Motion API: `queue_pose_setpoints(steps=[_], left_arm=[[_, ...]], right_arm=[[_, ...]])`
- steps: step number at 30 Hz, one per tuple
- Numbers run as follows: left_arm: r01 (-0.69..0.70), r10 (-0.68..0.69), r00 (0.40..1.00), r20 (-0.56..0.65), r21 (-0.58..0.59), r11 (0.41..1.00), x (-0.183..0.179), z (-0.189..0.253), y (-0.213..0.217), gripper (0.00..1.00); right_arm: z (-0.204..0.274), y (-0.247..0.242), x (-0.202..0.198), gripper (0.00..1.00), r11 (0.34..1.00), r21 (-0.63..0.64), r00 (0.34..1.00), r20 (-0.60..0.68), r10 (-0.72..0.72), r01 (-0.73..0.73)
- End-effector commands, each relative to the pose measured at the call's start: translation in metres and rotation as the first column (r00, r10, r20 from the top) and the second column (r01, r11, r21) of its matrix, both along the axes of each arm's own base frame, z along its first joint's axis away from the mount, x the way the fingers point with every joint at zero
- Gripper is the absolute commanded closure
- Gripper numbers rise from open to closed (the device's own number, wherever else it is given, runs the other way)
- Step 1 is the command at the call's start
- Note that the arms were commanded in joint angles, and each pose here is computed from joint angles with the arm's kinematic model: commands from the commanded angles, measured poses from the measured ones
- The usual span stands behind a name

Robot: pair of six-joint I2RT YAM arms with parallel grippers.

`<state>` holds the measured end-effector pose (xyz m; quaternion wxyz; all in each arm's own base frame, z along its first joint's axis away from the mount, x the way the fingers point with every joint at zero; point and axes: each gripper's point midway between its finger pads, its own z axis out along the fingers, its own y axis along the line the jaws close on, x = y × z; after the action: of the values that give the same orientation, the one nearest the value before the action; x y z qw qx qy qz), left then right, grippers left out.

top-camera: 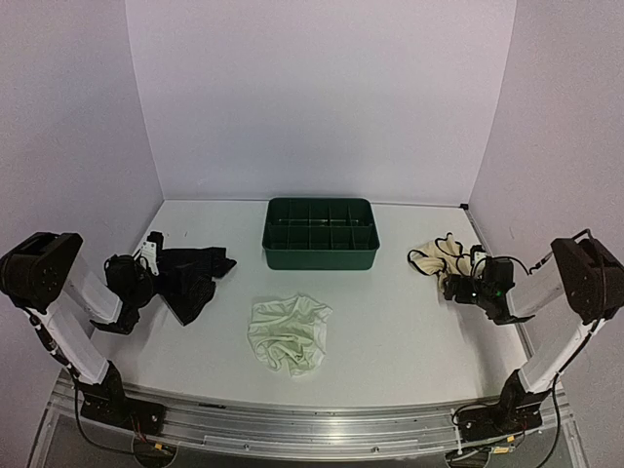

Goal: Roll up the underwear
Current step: Pick up the underwear from the center of the board.

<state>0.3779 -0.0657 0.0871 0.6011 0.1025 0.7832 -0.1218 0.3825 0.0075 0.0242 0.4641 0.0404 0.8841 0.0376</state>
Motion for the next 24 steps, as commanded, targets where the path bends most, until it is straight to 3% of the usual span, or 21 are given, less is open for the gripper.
queue_pose_setpoints(steps=[1,9,11,14,16,17,21,24], left_arm=[[0.010,-0.009,0.998,0.059,-0.007,1.000,0.008,0.017,-0.001,0.00],[-0.003,0.004,0.997,0.078,-0.009,1.000,0.008,0.027,0.001,0.00],[0.069,-0.070,0.996,0.056,0.006,0.998,0.010,0.042,-0.010,0.00],[0.158,-0.158,0.987,-0.001,0.013,0.987,0.011,0.068,-0.024,0.01],[0.136,-0.136,0.989,0.053,0.008,0.991,0.004,0.094,-0.021,0.00],[0.195,-0.199,0.976,0.089,0.056,0.979,-0.005,0.105,-0.029,0.00],[0.460,-0.502,0.849,0.162,0.238,0.855,-0.057,0.138,-0.086,0.00],[0.683,-0.740,0.669,0.078,0.327,0.653,-0.112,0.129,-0.141,0.00]], right_arm=[[0.035,-0.012,0.015,0.02,0.997,-0.009,0.995,0.069,-0.071,0.072],[0.111,-0.011,-0.002,0.02,0.996,0.037,0.980,0.177,-0.089,0.084],[0.138,-0.006,-0.005,0.02,0.997,0.054,0.981,0.185,-0.064,0.055],[0.156,0.008,-0.013,0.04,0.996,0.091,0.995,0.098,0.000,-0.009],[0.179,0.021,-0.014,0.09,0.987,0.146,0.996,0.068,0.051,-0.061],[0.185,0.030,-0.015,0.13,0.978,0.190,0.996,0.045,0.083,-0.090],[0.198,0.054,-0.016,0.25,0.931,0.359,0.993,-0.066,0.101,-0.071],[0.189,0.095,-0.023,0.29,0.939,0.334,0.976,-0.168,0.141,-0.078]])
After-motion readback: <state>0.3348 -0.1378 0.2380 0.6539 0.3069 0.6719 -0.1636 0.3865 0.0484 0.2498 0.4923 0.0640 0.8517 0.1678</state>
